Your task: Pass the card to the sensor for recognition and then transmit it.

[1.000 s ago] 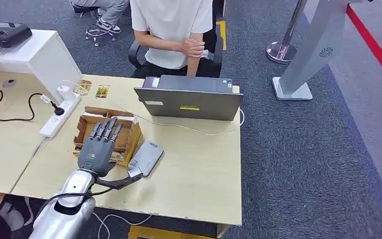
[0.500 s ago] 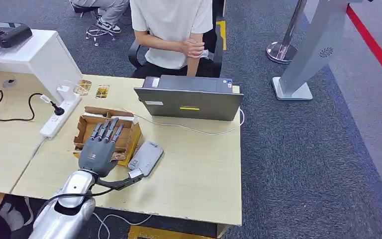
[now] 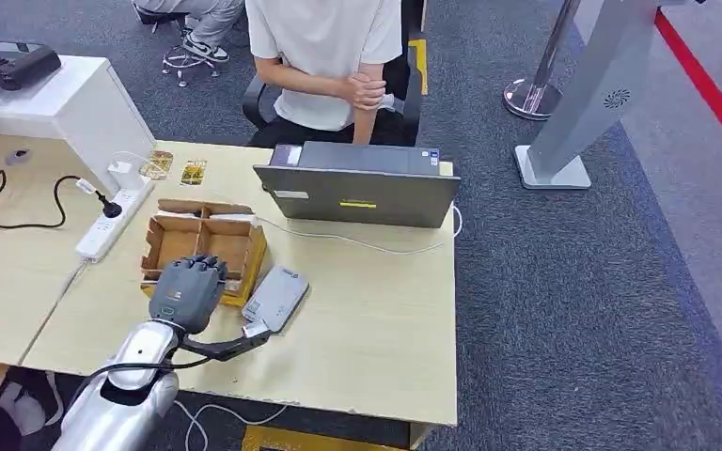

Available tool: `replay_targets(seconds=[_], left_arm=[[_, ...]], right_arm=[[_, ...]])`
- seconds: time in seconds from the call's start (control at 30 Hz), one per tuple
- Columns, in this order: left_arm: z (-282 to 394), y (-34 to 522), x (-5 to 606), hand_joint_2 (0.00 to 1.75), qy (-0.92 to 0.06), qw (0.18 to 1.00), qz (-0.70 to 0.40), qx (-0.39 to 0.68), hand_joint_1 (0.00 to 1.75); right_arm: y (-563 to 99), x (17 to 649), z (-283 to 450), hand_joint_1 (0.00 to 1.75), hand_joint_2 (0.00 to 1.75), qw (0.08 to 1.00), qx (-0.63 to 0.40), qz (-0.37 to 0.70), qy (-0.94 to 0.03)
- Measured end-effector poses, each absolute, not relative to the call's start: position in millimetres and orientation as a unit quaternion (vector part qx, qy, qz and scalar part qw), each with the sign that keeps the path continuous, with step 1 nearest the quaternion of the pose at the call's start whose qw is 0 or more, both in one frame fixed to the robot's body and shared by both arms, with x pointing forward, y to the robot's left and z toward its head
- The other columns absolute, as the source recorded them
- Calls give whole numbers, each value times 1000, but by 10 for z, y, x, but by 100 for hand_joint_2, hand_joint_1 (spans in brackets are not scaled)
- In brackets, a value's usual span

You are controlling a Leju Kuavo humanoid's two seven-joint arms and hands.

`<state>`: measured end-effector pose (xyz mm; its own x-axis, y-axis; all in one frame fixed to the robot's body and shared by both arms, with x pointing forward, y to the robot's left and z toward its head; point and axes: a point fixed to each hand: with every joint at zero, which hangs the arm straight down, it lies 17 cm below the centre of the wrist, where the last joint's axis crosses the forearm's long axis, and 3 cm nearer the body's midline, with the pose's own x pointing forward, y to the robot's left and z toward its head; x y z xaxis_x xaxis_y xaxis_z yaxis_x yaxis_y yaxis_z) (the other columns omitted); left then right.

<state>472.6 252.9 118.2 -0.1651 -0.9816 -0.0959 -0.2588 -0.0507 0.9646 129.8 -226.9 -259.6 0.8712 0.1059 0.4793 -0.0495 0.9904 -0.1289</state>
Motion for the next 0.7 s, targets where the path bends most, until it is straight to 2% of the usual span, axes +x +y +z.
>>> replay_targets(seconds=[0.33,0.7], left_arm=[[1339,2491,4720,175,-610,358,-470,528,175],[2189,2015,4528,175,-695,300,-421,500,175]], right_arm=[[-2278,1293,-2599,0,175,966,-58,40,-249],[-2313,1263,-2606,0,175,967,-63,25,-246]])
